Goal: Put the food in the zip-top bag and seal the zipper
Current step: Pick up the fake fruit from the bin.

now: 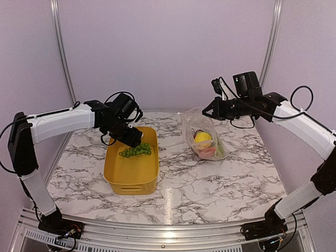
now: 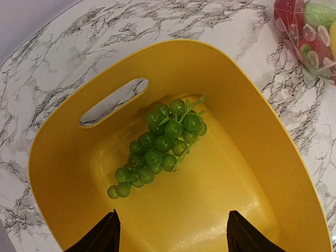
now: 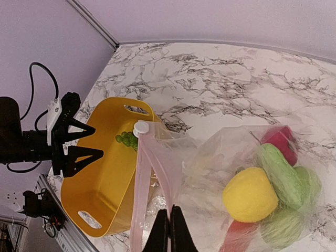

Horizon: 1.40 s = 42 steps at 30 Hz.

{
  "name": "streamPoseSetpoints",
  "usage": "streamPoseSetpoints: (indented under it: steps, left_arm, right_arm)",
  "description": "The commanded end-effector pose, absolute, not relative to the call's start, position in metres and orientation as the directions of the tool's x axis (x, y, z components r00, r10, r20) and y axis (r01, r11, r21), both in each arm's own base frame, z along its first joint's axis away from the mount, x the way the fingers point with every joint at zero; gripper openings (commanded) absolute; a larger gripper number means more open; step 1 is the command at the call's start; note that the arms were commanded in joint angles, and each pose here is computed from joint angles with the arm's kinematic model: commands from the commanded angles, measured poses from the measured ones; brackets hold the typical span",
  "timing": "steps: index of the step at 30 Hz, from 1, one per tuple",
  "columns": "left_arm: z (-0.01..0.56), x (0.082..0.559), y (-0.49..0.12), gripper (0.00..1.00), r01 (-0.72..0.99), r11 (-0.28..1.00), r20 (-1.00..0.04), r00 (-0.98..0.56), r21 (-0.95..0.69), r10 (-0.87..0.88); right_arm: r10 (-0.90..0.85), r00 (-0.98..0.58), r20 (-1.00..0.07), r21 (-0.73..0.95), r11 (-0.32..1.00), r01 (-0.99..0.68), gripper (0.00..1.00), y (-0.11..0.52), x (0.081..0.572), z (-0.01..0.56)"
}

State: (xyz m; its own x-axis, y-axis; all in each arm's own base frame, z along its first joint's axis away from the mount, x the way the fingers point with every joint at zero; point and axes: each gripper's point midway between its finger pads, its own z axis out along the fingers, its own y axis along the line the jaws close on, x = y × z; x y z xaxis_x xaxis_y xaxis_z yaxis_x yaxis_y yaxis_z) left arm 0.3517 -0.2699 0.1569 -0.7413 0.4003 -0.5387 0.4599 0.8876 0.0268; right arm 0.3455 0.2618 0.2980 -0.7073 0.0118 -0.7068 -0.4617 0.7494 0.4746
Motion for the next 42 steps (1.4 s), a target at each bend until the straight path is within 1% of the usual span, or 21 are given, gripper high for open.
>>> streamPoseSetpoints:
  steps: [1,5,10,14,28,42]
  left_arm:
    - [0.149,0.356,-0.264,0.72,0.539,0.831,-0.489,-0.693,0.136,0.530]
    - [0.134,0.358,-0.262,0.70,0.605,0.772,-0.442,-0.648,0.196,0.620]
    - [0.117,0.359,-0.261,0.68,0.647,0.727,-0.396,-0.620,0.230,0.677]
    - [0.108,0.363,-0.266,0.65,0.658,0.720,-0.390,-0.618,0.219,0.683]
    - [0.080,0.384,-0.276,0.63,0.665,0.719,-0.382,-0.622,0.204,0.683]
    - [0.051,0.404,-0.272,0.55,0.637,0.736,-0.373,-0.642,0.228,0.670]
  right_arm:
    - [0.023,-0.690,-0.724,0.485,0.729,-0.484,0.00,0.262,0.337,0.312]
    - [0.019,-0.687,-0.727,0.482,0.727,-0.489,0.00,0.261,0.335,0.315]
    - [0.013,-0.694,-0.719,0.485,0.725,-0.489,0.00,0.263,0.335,0.315]
    - [0.013,-0.698,-0.716,0.488,0.725,-0.487,0.00,0.264,0.337,0.314]
    - [-0.006,-0.706,-0.708,0.482,0.728,-0.489,0.00,0.270,0.346,0.315]
    - [-0.022,-0.715,-0.699,0.478,0.730,-0.489,0.00,0.273,0.349,0.307]
